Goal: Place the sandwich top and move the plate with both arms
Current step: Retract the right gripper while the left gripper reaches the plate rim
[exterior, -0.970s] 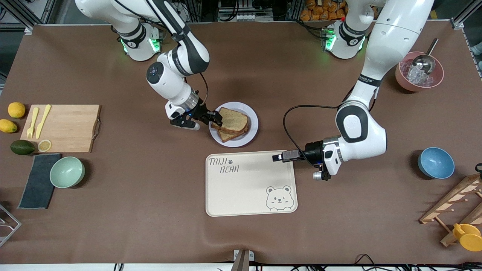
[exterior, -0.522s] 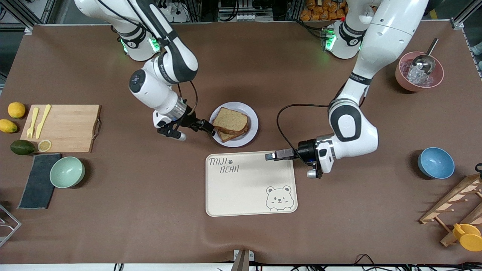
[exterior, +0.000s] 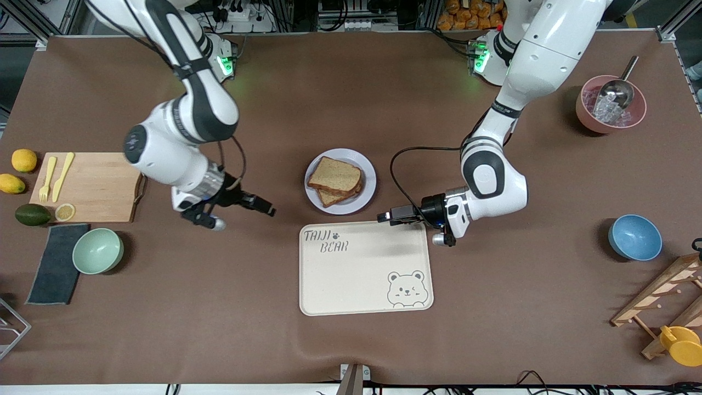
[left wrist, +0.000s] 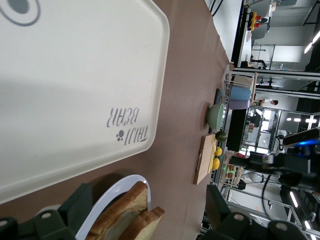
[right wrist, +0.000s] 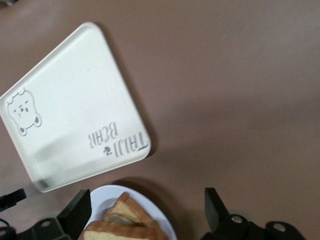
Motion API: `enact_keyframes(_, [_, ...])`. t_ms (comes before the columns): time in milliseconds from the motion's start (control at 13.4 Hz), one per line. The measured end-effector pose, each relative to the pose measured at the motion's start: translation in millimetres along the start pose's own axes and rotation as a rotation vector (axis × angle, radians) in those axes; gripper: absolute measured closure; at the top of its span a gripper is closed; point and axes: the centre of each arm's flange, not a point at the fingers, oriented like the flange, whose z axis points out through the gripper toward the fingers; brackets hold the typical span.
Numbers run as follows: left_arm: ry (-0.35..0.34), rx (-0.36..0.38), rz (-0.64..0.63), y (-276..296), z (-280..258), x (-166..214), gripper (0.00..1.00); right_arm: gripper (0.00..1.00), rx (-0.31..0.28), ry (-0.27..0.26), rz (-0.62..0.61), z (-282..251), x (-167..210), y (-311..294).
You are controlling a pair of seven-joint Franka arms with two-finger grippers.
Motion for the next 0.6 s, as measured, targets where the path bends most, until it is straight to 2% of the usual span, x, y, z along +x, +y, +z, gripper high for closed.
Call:
enact_keyframes(149, [-0.009,0.011,0.009,-8,0,-7,0.00,0.00,-0.023,0.005,-0.015,-29,29,31])
enact_keyframes(373, [-0.036,0.039,0.061,-29,-3,-33,0.00,0.00,-0.021,0.019,-0.065,-58,59,78])
enact_keyframes(597, [-0.051,0.027,0.070,-37,-1,-66,0.00,0.00,-0.050,0.038,-0.146,-95,86,134])
